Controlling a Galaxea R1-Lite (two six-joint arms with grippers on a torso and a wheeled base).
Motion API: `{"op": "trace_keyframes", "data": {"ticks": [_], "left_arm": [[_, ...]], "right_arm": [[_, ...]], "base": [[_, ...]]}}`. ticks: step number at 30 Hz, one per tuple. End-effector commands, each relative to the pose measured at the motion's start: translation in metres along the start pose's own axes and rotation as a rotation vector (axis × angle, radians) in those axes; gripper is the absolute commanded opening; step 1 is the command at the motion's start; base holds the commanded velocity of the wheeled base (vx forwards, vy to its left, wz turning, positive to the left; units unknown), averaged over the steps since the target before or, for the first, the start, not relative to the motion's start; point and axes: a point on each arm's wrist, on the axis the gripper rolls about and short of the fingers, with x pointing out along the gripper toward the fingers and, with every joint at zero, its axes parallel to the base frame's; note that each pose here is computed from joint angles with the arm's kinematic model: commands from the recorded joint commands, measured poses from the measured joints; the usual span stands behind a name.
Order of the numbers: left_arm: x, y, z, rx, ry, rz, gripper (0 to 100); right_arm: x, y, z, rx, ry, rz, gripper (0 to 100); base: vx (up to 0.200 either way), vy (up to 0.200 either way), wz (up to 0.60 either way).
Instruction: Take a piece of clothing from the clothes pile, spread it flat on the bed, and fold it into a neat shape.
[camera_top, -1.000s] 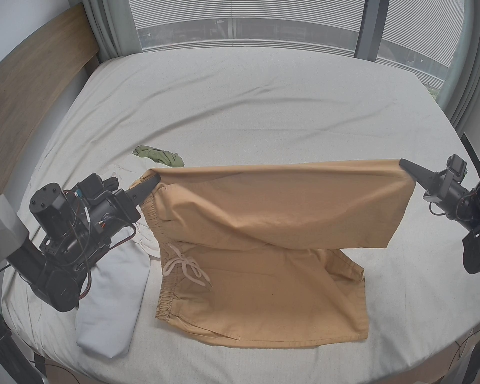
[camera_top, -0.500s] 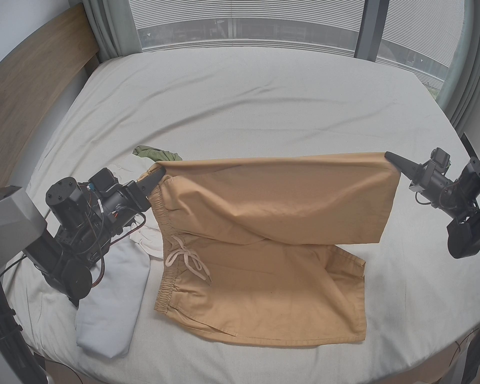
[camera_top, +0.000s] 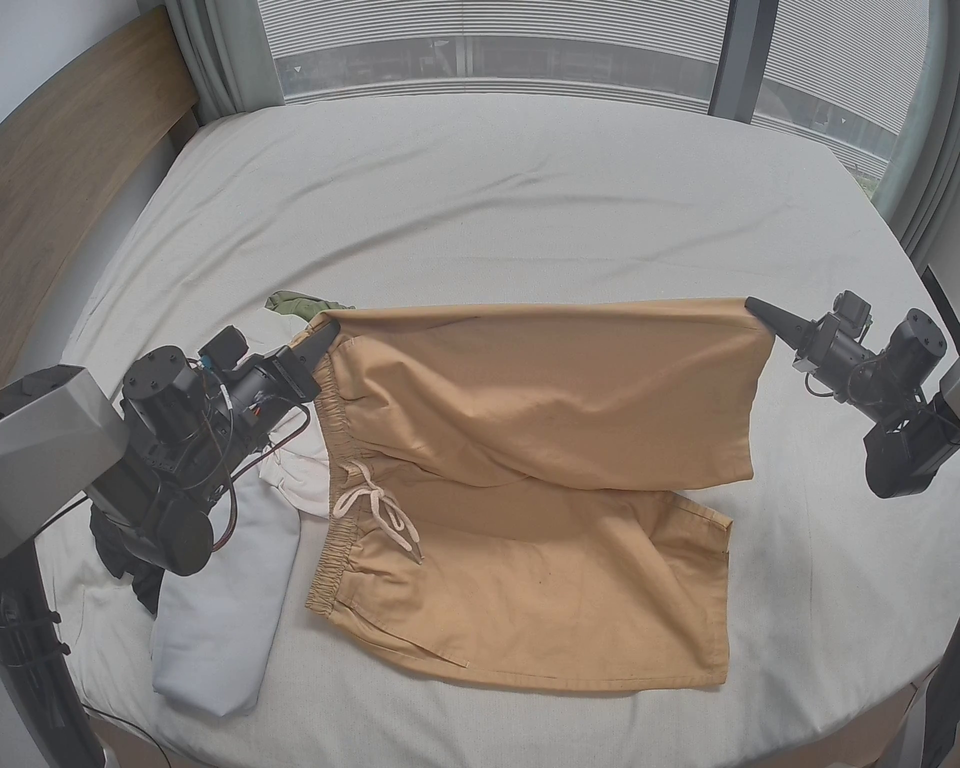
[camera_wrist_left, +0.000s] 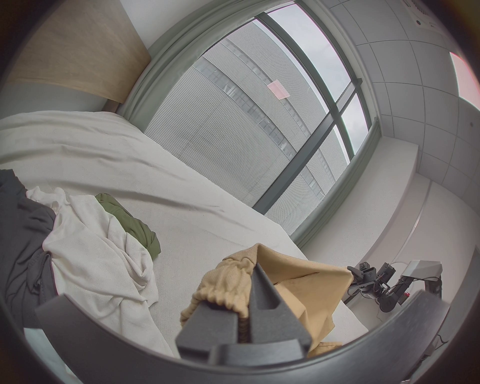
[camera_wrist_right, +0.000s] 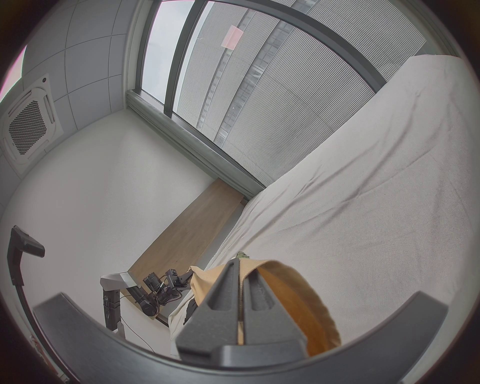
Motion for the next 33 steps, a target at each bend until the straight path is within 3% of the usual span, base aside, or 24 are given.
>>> {"op": "trace_keyframes", "data": {"ticks": [1, 16, 27, 28, 29, 33], "left_arm": [[0.006, 0.011, -0.014, -0.007, 0.016, 0.014, 0], [0.026, 0.022, -0.017, -0.005, -0.038, 0.024, 0], [0.035, 0.028, -0.020, -0.007, -0.053, 0.011, 0], [0.036, 0.029, -0.020, -0.005, -0.057, 0.010, 100], [0.036, 0.029, -0.020, -0.005, -0.056, 0.011, 100], [0.043, 0.028, -0.014, -0.034, -0.091, 0.002, 100]], "right_arm": [[0.005, -0.016, -0.005, 0.010, 0.004, -0.006, 0], [0.021, -0.045, -0.003, 0.016, 0.008, -0.008, 0], [0.034, -0.045, 0.003, 0.011, 0.012, 0.011, 0], [0.035, -0.046, 0.003, 0.010, 0.012, 0.013, 0], [0.035, -0.046, 0.003, 0.010, 0.012, 0.013, 100], [0.043, -0.052, 0.005, 0.007, -0.021, -0.007, 100]], "base": [[0.000, 0.000, 0.00], [0.000, 0.000, 0.00], [0.000, 0.000, 0.00], [0.000, 0.000, 0.00], [0.000, 0.000, 0.00], [0.000, 0.000, 0.00]]}}
